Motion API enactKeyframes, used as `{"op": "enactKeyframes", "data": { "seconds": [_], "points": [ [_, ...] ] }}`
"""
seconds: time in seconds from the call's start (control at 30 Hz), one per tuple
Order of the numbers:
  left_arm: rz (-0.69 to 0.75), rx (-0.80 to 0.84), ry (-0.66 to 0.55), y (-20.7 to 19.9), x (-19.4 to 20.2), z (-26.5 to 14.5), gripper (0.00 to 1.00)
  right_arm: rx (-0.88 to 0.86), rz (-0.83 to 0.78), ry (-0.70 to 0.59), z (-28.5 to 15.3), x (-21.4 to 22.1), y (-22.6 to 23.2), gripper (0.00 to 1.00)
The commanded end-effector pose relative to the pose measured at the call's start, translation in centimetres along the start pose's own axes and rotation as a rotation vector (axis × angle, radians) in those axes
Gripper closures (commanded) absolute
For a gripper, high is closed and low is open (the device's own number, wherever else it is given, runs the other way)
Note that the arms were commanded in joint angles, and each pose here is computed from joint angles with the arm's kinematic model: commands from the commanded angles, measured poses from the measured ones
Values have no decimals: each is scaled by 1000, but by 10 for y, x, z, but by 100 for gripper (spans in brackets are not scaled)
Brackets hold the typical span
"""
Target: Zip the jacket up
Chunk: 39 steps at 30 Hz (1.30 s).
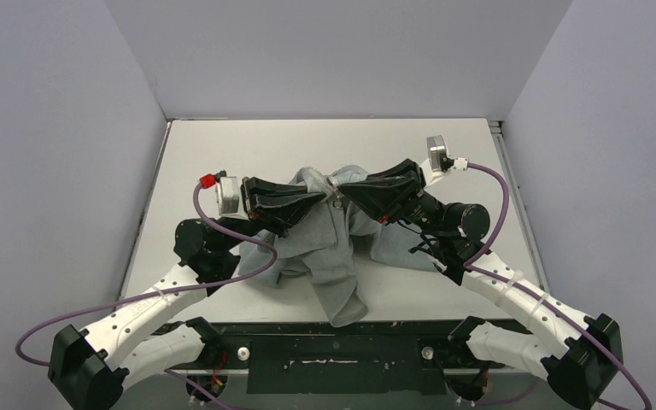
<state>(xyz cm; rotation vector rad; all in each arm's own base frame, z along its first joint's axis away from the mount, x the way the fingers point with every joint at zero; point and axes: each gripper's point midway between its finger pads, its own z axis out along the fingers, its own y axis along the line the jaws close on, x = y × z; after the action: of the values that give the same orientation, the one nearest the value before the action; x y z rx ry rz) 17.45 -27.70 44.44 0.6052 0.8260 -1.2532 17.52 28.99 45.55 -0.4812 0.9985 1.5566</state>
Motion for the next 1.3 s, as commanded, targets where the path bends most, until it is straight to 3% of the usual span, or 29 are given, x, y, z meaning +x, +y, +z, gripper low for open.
{"op": "enactKeyframes", "data": {
  "seconds": [0.0,1.27],
  "points": [
    [48,49,-52,-11,-19,5,100,-85,-79,-83,6,-34,27,100],
    [84,52,8,-8,-11,8,100,-23,-79,-44,9,-31,16,100]
  ]
}}
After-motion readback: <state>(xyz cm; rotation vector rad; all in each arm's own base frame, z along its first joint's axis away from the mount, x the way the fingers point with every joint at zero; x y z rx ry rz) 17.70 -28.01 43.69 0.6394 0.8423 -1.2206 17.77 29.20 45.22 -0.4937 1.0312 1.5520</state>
